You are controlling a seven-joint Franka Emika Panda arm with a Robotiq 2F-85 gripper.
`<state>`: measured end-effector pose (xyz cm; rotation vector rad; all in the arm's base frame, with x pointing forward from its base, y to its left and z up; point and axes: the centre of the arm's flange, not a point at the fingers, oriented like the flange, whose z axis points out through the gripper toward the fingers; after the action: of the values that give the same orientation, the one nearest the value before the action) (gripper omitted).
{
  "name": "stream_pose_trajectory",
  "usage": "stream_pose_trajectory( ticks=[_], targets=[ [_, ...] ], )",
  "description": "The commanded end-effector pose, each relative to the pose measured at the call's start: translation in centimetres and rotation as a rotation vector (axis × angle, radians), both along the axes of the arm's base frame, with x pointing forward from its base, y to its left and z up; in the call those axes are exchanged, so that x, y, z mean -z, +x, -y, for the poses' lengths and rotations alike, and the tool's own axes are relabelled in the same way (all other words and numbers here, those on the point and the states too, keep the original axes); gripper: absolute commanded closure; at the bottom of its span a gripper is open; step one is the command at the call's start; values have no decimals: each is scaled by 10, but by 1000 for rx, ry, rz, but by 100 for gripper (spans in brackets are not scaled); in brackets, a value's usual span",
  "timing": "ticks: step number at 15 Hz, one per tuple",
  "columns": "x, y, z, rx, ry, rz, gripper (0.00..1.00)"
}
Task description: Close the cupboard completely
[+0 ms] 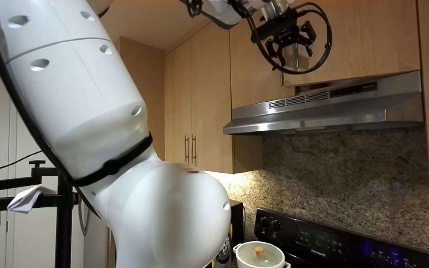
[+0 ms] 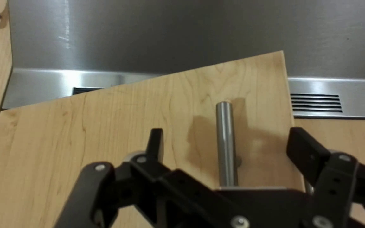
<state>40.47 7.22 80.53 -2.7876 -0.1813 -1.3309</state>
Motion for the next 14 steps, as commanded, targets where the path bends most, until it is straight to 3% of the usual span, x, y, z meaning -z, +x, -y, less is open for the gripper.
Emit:
stream_pose_trajectory(
  ticks=[1,14],
  targets=[
    [0,12,-2,-61,-9,28,0],
    [9,44,-6,-85,-29,-5,0]
  ],
)
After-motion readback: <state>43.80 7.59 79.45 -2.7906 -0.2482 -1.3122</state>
